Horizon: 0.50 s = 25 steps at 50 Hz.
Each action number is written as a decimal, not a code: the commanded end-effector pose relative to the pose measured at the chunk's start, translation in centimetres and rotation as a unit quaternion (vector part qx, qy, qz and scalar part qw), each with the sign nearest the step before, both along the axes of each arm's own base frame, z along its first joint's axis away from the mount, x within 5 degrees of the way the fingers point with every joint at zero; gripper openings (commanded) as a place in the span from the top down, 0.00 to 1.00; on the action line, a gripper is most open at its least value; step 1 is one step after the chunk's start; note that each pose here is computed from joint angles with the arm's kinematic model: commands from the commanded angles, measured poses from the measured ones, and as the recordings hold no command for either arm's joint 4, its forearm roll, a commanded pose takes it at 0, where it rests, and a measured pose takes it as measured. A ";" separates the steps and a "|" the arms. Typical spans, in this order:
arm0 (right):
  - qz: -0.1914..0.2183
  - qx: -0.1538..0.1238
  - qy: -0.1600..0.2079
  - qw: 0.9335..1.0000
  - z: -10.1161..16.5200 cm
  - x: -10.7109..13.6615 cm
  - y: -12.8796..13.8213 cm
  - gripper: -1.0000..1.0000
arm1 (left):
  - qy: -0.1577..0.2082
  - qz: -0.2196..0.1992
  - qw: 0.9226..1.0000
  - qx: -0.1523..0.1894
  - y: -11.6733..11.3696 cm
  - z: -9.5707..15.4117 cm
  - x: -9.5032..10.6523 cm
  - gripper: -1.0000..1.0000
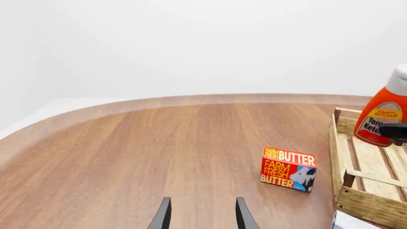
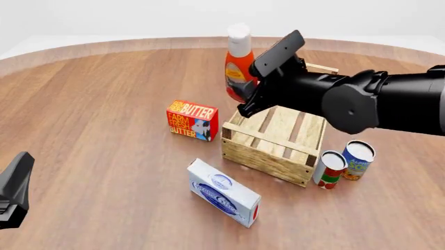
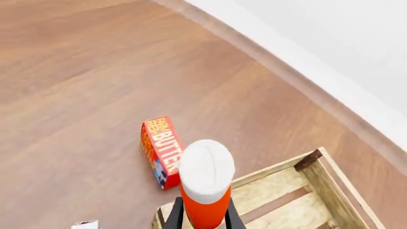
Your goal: Pick up the ketchup, and put it in the wooden tray.
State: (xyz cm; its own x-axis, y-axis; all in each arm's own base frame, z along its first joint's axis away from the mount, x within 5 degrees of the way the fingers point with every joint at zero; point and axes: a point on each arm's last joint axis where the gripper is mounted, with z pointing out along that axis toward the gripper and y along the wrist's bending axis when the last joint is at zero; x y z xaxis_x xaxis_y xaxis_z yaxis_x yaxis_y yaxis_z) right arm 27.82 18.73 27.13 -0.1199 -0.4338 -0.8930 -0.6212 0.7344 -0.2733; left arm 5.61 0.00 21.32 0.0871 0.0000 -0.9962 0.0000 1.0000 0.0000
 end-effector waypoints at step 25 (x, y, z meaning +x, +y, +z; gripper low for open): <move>-0.148 0.027 0.020 0.988 -3.0 3.7 -8.2 1.00 | 0.000 0.000 1.000 0.000 0.0 0.0 0.0 0.00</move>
